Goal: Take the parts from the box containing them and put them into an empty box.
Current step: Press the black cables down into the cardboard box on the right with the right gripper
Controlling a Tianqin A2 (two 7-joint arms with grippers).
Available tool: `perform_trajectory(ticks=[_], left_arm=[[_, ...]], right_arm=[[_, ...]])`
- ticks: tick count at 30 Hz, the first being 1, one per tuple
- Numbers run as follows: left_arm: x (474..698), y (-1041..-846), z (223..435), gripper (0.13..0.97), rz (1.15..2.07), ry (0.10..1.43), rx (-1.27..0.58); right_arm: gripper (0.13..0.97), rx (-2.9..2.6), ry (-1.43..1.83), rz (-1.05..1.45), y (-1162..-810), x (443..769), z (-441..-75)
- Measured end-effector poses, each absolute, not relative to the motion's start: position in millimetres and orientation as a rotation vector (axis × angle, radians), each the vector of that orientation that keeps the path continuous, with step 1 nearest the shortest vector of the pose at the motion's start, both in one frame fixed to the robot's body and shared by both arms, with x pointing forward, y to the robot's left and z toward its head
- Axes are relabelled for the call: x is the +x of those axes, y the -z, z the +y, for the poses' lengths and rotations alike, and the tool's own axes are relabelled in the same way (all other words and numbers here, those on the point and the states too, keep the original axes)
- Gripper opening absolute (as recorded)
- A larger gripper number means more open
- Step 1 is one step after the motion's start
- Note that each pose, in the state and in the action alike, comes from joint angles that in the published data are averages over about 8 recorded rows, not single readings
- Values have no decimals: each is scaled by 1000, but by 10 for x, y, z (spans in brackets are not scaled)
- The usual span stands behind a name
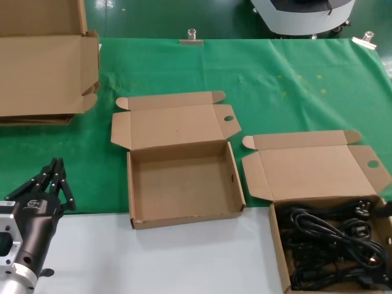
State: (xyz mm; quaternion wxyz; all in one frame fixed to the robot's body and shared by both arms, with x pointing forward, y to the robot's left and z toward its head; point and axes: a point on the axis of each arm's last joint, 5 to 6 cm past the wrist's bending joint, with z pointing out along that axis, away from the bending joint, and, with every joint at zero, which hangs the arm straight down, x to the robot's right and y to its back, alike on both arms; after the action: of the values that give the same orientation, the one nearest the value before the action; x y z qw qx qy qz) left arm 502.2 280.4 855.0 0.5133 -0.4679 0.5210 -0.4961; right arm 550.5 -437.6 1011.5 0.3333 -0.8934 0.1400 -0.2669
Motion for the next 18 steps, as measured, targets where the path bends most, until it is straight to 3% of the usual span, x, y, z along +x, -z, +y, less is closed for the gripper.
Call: perform_trajectory(ticks=[18], left_arm=[[5022,-8550,2804,172,1253,1193,-1125]], right_arm=[[958,-2394,715,318,-9564,5670,-4400]])
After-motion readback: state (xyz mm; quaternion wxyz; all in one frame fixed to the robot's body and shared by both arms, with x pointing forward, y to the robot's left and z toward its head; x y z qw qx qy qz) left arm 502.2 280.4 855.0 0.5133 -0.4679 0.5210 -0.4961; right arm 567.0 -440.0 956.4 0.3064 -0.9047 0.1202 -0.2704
